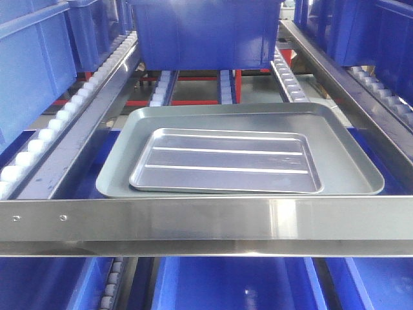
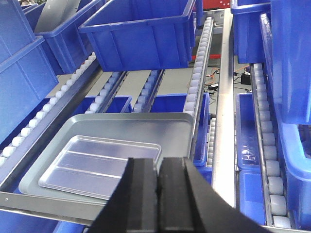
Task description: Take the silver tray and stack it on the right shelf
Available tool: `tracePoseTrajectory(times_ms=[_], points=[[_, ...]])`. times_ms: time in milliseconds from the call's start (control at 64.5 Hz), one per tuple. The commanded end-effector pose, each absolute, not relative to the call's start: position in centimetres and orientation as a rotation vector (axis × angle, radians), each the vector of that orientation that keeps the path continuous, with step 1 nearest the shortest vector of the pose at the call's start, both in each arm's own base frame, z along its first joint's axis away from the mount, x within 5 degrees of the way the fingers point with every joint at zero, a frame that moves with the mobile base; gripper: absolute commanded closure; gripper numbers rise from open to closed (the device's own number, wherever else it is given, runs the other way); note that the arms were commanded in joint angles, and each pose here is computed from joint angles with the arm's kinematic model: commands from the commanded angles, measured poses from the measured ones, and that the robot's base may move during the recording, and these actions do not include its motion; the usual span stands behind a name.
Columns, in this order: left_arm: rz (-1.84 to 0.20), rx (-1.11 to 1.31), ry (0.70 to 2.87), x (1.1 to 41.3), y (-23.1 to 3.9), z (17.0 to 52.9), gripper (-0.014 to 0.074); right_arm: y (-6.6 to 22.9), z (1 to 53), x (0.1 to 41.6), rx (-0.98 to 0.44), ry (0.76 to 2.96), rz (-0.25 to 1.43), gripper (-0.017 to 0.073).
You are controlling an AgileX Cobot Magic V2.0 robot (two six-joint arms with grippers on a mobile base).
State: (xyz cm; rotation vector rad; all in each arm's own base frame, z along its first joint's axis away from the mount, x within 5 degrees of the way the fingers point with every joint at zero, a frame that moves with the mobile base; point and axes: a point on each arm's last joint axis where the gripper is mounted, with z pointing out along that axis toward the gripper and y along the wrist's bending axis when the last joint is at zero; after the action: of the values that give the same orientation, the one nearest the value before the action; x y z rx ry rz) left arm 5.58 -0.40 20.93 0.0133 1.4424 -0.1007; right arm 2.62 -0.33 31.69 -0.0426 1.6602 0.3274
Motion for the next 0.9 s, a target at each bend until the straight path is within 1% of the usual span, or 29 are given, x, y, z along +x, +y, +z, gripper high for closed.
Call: tracePoseTrajectory(times_ms=[0, 217, 279, 419, 589, 884], points=[[-0.11, 0.005, 1.359, 5.4, -0.4, 21.2, 0.0687, -0.3, 33.1, 2.6, -0.064, 1.562, 0.295, 0.0511], [-0.11, 0.005, 1.359, 5.4, -0.4, 21.2, 0.0687, 0.6, 30.3, 3.9, -0.152, 1.576, 0.127, 0.0511], [-0.11, 0.005, 1.359, 5.4, -0.4, 21.2, 0.0687, 0.6, 29.1, 4.4, -0.143, 1.569, 0.082, 0.0511], [-0.11, 0.005, 1.359, 5.4, -0.4, 21.2, 0.0687, 0.2, 25.7, 5.1, -0.029, 1.486, 0.032, 0.0511], [-0.11, 0.005, 1.359, 5.4, -0.4, 21.2, 0.0687, -0.1, 21.7, 5.3, 0.015, 1.409, -0.011, 0.0511], [-0.11, 0.005, 1.361, 5.4, -0.4, 21.1, 0.0687, -0.1, 21.4, 5.4, 0.018, 1.437, -0.005, 0.0511]])
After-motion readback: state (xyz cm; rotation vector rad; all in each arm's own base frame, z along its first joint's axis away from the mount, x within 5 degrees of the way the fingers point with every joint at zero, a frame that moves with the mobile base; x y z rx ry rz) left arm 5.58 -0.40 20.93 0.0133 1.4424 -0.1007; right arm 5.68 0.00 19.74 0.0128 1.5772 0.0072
